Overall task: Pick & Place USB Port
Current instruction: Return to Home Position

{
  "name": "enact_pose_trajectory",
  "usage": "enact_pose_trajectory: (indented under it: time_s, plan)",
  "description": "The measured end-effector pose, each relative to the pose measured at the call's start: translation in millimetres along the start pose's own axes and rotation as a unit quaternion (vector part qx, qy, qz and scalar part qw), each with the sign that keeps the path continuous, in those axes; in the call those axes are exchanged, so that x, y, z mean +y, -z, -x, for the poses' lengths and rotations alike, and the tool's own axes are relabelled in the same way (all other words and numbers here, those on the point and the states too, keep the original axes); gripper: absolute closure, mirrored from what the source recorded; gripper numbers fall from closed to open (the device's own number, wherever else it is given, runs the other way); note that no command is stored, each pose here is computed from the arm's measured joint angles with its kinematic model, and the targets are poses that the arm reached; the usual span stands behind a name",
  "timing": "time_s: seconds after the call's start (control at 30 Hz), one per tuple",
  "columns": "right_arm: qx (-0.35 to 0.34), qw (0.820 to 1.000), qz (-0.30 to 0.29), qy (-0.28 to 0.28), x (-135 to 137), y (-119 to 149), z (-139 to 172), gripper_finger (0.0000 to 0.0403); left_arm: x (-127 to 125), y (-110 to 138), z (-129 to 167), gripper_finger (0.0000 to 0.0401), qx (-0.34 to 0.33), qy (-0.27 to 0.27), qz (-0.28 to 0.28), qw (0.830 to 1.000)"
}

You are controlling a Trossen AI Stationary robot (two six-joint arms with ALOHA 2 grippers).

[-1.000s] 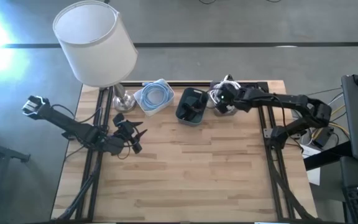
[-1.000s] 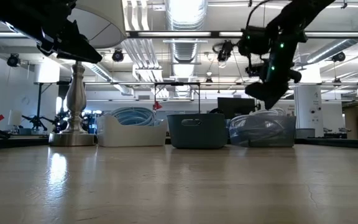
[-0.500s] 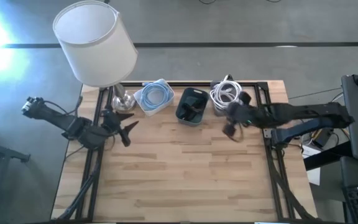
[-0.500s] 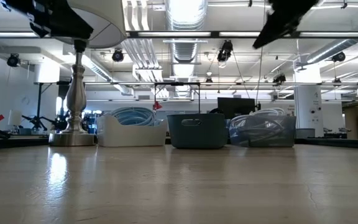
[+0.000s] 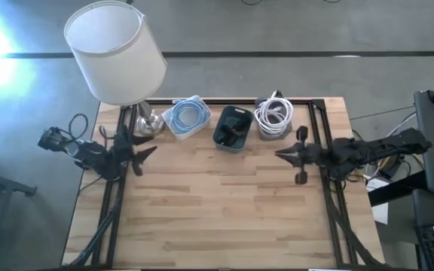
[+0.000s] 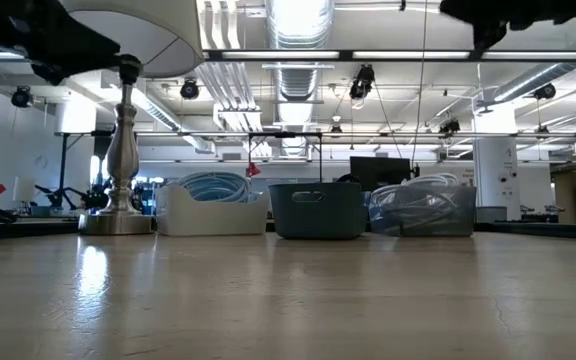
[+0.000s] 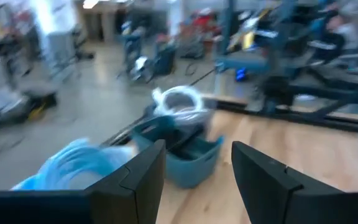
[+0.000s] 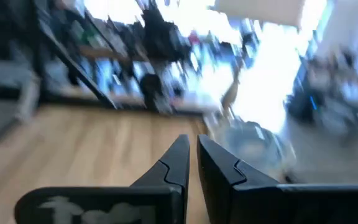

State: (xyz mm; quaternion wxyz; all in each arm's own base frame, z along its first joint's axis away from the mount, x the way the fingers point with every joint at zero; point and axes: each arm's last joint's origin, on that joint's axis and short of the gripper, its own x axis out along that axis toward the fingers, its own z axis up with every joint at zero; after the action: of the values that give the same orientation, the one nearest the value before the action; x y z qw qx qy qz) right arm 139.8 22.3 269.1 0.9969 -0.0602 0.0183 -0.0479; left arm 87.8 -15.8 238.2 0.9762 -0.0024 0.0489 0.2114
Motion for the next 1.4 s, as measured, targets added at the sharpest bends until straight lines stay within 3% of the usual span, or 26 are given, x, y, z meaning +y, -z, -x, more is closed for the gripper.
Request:
enact_pose_trajectory:
  time_s: [0.1, 0.23, 0.4, 0.53, 0.83, 1.07, 1.4]
  plan:
    - [-0.066, 0.998, 0.003, 0.000, -2, 10, 10, 0.0376, -4, 16, -3, 0.0213, -0.057, 0.041, -0.015, 0.997]
    - [-0.103, 0.995, -0.004, 0.008, -3, 28, 20, 0.0376, -7, 31, -3, 0.0213, -0.138, 0.095, -0.013, 0.986]
    - [-0.124, 0.992, -0.001, 0.014, -5, 41, 29, 0.0376, -2, 40, -1, 0.0213, -0.162, 0.080, -0.016, 0.983]
    - [-0.137, 0.990, 0.011, 0.021, -6, 50, 35, 0.0376, 0, 42, -2, 0.0213, -0.155, 0.059, -0.046, 0.985]
    - [-0.153, 0.988, -0.012, 0.025, -7, 70, 41, 0.0376, 2, 59, -11, 0.0213, -0.104, 0.033, -0.032, 0.994]
    - [-0.111, 0.992, -0.052, 0.010, -4, 85, 38, 0.0376, 4, 63, -13, 0.0213, -0.089, 0.013, -0.063, 0.994]
    - [-0.074, 0.996, -0.038, -0.022, -1, 93, 35, 0.0376, 3, 67, -15, 0.0213, -0.068, 0.015, -0.080, 0.994]
